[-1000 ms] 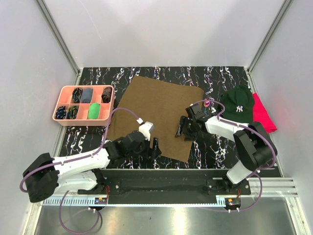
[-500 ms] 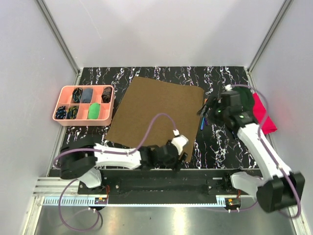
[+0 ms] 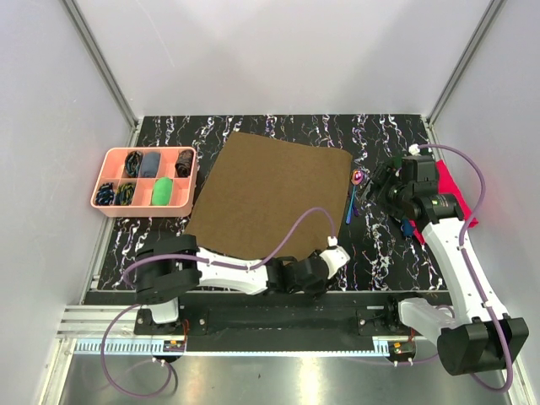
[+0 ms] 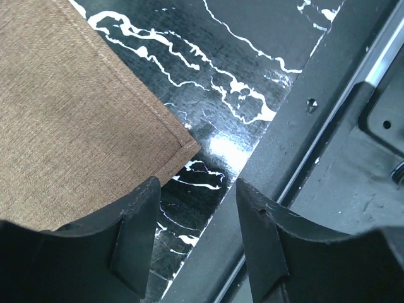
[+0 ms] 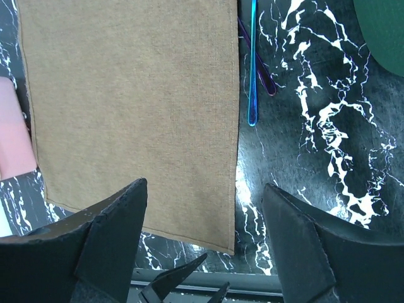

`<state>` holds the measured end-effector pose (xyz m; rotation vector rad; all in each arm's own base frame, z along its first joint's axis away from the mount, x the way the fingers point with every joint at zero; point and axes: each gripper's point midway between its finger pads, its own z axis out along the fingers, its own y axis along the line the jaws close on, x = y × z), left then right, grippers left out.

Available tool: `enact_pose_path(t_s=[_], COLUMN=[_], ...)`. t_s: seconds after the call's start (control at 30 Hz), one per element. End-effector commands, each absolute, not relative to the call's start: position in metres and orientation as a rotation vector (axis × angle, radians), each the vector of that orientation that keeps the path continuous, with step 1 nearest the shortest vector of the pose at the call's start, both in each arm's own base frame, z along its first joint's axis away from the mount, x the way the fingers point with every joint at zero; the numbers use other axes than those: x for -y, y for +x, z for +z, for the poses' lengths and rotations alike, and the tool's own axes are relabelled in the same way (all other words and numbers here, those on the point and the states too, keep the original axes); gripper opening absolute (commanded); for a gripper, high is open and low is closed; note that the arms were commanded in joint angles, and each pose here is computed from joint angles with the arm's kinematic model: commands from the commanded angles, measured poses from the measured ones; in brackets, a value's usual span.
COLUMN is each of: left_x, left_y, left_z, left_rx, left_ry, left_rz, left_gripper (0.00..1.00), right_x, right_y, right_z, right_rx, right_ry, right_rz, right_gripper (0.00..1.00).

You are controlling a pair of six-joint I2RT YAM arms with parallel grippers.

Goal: Fold the napkin, place the utensils inside, and roll it up
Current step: Fold the napkin

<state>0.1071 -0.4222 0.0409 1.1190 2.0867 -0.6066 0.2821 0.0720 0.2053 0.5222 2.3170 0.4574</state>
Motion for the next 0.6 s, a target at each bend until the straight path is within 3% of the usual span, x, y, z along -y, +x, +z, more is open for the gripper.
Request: enact_pose_path(t_s=[0.0, 0.57], left_x=[0.446, 0.457], left_y=[0.112, 0.123], left_z=[0.058, 0.049], left_rx=[-1.980, -1.950], left_ry=[1.128, 1.098], left_rz=[-0.624, -0.582], left_gripper=[0.53, 0.47], right_x=[-0.070, -0.071], right_y=[0.281, 0.278], right_z=[0.201, 0.197], right_rx=[-2.332, -2.342], right_ry=[0.502, 0.490], right_rz=[0.448, 0.459], right_gripper=[0.82, 0.83])
